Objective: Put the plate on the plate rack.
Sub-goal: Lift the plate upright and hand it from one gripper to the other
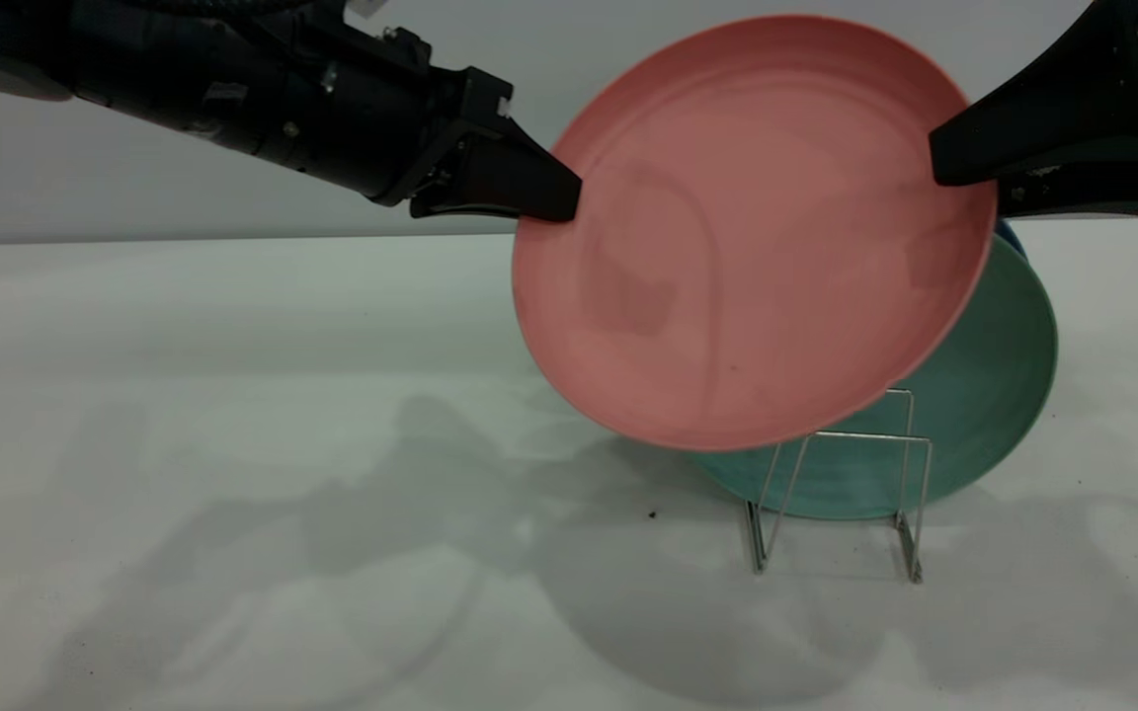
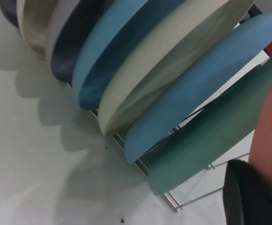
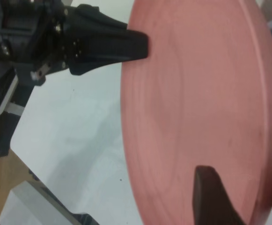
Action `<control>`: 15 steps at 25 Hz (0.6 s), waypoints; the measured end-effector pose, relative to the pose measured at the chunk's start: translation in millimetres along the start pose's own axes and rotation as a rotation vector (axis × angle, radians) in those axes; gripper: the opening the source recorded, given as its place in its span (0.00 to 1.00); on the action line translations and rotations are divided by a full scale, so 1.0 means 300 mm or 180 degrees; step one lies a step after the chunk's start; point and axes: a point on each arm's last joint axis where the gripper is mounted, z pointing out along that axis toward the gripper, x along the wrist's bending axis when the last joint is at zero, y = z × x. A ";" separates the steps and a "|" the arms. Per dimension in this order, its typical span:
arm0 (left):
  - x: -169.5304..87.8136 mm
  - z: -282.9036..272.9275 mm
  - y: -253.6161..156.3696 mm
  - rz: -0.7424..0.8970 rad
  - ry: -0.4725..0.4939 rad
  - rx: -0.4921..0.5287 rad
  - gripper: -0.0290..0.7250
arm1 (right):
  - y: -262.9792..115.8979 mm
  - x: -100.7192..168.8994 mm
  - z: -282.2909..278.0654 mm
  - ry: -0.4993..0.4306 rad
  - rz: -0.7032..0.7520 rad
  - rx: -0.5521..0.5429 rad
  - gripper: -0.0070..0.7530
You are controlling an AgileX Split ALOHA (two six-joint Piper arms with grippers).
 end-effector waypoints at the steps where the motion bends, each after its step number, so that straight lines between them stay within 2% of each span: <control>1: -0.006 0.003 0.000 0.0007 -0.0007 -0.0005 0.06 | 0.000 0.000 0.000 0.0000 0.0000 0.0000 0.48; 7: -0.052 0.027 -0.004 0.0054 -0.0096 0.0010 0.06 | 0.000 0.000 0.000 -0.0003 0.0000 -0.0001 0.48; 10: -0.062 0.032 -0.001 0.0052 -0.0120 -0.0020 0.06 | -0.001 -0.003 0.002 0.0000 0.0009 0.0008 0.45; 12: -0.068 0.034 -0.001 0.0066 -0.0140 -0.0030 0.06 | -0.004 -0.008 0.007 0.0002 0.0030 0.0026 0.39; 15: -0.072 0.035 -0.001 0.0071 -0.0172 -0.0036 0.06 | -0.011 -0.018 0.014 -0.0023 0.0032 0.0071 0.23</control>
